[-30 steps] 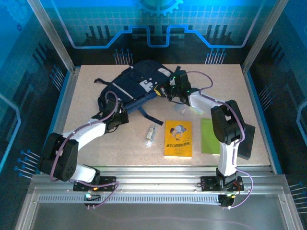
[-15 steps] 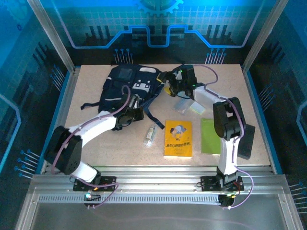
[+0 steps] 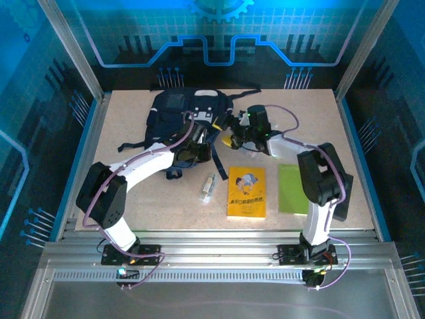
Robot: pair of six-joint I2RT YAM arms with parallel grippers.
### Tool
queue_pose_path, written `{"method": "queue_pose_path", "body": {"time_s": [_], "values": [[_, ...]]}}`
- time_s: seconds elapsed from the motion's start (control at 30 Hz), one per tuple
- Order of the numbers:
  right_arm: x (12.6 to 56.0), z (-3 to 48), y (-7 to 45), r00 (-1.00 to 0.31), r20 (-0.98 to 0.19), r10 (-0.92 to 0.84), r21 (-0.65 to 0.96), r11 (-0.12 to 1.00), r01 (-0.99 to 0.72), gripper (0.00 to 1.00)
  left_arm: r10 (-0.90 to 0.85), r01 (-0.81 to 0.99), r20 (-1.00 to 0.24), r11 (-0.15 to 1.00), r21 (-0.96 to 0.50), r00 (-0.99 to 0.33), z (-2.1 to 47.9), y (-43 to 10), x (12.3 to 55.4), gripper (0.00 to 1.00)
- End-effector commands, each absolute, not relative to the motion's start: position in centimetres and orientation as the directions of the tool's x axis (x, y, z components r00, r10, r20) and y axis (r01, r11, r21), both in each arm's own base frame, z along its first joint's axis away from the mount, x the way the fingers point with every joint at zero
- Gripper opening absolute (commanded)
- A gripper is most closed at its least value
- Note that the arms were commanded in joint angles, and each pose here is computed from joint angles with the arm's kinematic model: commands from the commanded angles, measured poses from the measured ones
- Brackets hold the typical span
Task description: Pack books, pencil case, and school supplies into a backpack
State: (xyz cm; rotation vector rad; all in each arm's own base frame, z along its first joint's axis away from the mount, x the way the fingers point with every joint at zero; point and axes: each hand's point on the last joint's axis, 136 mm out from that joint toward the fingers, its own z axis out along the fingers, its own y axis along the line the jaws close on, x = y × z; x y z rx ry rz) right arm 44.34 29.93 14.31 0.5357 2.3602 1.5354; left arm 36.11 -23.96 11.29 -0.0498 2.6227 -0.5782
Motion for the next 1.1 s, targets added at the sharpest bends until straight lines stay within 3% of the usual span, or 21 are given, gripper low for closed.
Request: {"method": "queue_pose_path", "body": {"time_s": [0.0,0.17,0.2,0.47,0.9,1.07], "values": [[45.5,13.8,31.9,-0.897,0.009,0.442,0.943,0.295,0.155,0.67,-0.120,0.118,-0.443,0.873,-0.473,-0.888,14.9,-26.0,35.5,0.00],[46.1,11.7,31.3,-0.885,0.029,0.464,0.935,0.300,0.188,0.07,-0.109,0.121,-0.467,0.892,-0.435,-0.877,16.0,-24.8,34.9,0.00],[46.2,11.5,30.9,-0.880,0.025,0.475,0.935,0.302,0.189,0.00,-0.102,0.120,-0.469,0.900,-0.419,-0.877,16.1,-24.5,34.8,0.00],[48.3,13.0,26.1,-0.841,-0.136,0.524,0.896,0.428,0.122,0.00,0.013,0.045,-0.349,0.995,-0.084,-0.937,12.9,-17.6,33.9,0.00],[52.2,15.3,25.0,-0.819,-0.365,0.443,0.796,0.604,-0.028,0.00,-0.038,-0.003,-0.214,0.987,-0.161,-0.976,13.8,-15.4,28.7,0.00],[53.2,15.9,24.5,-0.799,-0.438,0.412,0.758,0.648,-0.082,0.00,-0.097,-0.047,-0.145,0.948,-0.316,-0.985,14.6,-16.3,27.5,0.00]]}}
